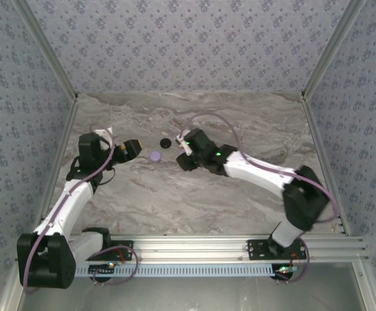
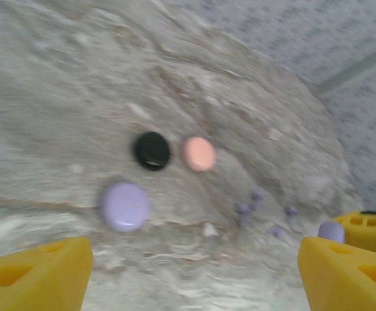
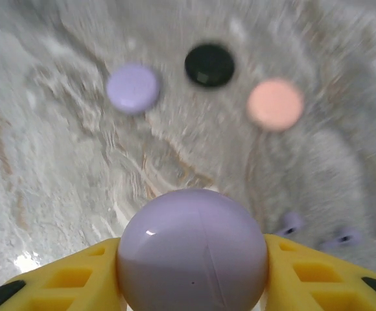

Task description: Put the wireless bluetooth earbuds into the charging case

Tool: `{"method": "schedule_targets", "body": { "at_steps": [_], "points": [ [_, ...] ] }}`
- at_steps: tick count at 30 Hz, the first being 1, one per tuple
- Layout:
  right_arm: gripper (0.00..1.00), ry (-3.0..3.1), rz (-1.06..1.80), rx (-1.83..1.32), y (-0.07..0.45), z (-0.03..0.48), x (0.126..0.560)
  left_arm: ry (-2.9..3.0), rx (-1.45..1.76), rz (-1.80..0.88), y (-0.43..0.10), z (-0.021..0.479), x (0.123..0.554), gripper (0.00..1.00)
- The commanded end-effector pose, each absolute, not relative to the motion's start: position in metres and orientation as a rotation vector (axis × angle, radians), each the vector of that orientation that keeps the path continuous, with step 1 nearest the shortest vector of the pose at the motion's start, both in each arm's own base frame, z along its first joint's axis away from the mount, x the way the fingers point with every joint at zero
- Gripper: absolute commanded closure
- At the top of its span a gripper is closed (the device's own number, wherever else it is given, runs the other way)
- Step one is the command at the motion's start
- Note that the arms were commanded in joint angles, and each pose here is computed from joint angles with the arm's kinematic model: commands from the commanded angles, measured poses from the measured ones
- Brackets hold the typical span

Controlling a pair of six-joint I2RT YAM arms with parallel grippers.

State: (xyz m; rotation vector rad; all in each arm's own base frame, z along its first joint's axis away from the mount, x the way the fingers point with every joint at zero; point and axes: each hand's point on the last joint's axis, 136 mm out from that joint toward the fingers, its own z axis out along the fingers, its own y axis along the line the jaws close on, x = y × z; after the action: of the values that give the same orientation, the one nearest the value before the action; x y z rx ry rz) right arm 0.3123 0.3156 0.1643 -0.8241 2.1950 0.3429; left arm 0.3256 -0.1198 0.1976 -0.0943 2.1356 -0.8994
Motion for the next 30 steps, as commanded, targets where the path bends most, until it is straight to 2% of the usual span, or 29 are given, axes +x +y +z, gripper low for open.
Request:
{"method": "schedule_targets", "body": {
  "at_steps": [1, 9, 23, 26, 30],
  "points": [
    [0.52, 1.938, 0.359, -0.845, 0.308, 0.211, 0.314, 2.016, 0.114, -1.068, -0.161, 0.254, 0.324, 0.19],
    [0.52, 1.591, 0.319, -0.924, 0.278, 0.274, 0.285, 1.926, 0.378, -1.265, -0.239, 0.297, 0.306, 0.18],
    [0.52, 1.524, 0.202, -0.98, 0.262, 0.287, 0.278, 1.863, 0.645, -1.462, -0.317, 0.314, 0.274, 0.19],
    [0.52, 1.527, 0.188, -0.983, 0.262, 0.286, 0.28, 1.867, 0.679, -1.486, -0.326, 0.313, 0.27, 0.22],
    [0.52, 1.524, 0.189, -0.978, 0.262, 0.287, 0.28, 1.874, 0.723, -1.518, -0.336, 0.308, 0.265, 0.33]
  ]
}}
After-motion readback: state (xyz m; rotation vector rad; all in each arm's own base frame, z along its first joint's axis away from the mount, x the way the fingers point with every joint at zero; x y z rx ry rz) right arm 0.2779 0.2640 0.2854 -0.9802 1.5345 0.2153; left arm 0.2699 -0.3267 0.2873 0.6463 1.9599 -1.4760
